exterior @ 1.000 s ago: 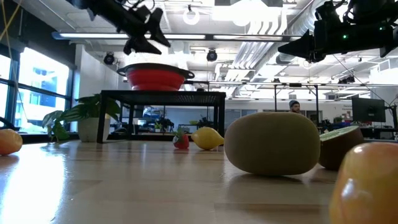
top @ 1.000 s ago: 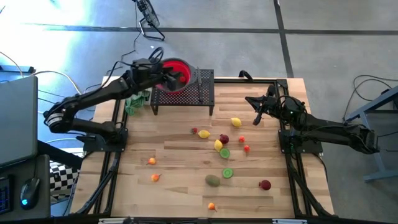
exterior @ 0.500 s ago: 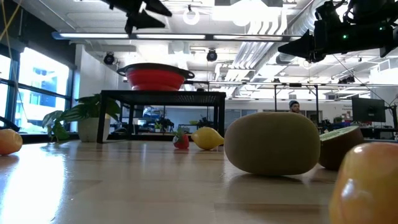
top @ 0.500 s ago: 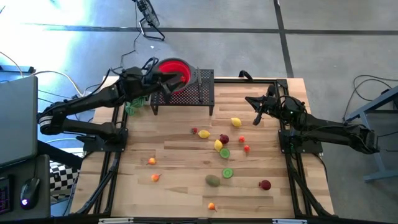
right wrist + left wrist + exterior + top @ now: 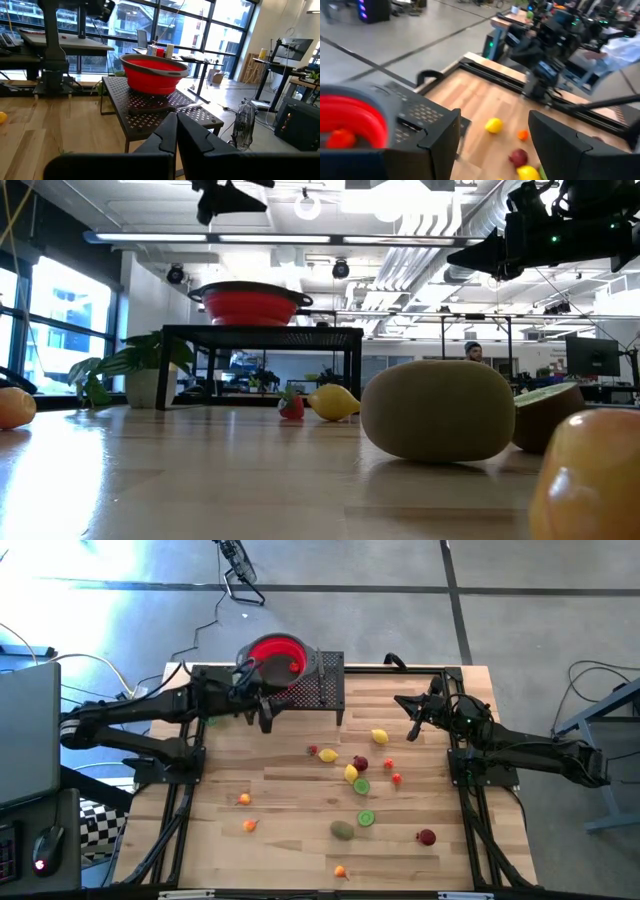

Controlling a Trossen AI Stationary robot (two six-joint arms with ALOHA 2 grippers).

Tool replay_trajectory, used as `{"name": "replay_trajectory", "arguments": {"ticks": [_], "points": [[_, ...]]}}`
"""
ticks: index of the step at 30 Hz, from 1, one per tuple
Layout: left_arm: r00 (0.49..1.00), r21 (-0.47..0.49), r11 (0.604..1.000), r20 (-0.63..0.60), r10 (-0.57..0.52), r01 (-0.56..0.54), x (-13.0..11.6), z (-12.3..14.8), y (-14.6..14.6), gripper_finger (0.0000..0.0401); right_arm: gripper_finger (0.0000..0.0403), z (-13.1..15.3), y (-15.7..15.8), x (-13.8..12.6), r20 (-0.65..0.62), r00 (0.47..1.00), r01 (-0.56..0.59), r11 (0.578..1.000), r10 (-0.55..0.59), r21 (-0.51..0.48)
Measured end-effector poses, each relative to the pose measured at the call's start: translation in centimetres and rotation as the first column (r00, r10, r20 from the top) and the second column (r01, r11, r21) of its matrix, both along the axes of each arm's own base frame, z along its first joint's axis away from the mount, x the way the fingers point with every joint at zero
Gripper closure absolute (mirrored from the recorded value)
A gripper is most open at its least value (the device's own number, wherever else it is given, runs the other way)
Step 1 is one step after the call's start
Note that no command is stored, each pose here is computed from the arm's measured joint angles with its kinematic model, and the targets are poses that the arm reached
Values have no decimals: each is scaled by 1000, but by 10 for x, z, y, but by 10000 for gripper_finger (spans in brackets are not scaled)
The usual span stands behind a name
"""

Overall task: Pick & Place Fruit
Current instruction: Put the orange pear into the red strainer bowl on the shelf

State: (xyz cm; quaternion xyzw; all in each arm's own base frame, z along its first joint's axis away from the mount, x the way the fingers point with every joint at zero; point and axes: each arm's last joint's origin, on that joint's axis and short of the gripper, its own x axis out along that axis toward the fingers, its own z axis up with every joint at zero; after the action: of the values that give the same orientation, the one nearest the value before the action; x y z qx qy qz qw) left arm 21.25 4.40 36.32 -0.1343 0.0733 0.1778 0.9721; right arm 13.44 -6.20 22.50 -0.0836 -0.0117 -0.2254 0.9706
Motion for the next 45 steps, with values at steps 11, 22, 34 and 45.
{"name": "replay_trajectory", "arguments": {"ticks": [11,22,34,45], "points": [[983,-185,971,-68,-170,155,1,-12,-45,172,399,0,0,0,1,1000,0,1000,0,0],[922,-369,916,-279,-269,156,-13,-35,-81,172,399,0,0,0,1,1000,2,1000,-2,0],[686,-447,885,-685,-243,-133,-38,-79,-117,172,399,-1,0,0,2,1000,-1,1000,0,24],[513,-357,930,-816,-265,-88,-24,-116,-158,172,399,-2,0,1,-5,1000,-1,999,2,41]]}}
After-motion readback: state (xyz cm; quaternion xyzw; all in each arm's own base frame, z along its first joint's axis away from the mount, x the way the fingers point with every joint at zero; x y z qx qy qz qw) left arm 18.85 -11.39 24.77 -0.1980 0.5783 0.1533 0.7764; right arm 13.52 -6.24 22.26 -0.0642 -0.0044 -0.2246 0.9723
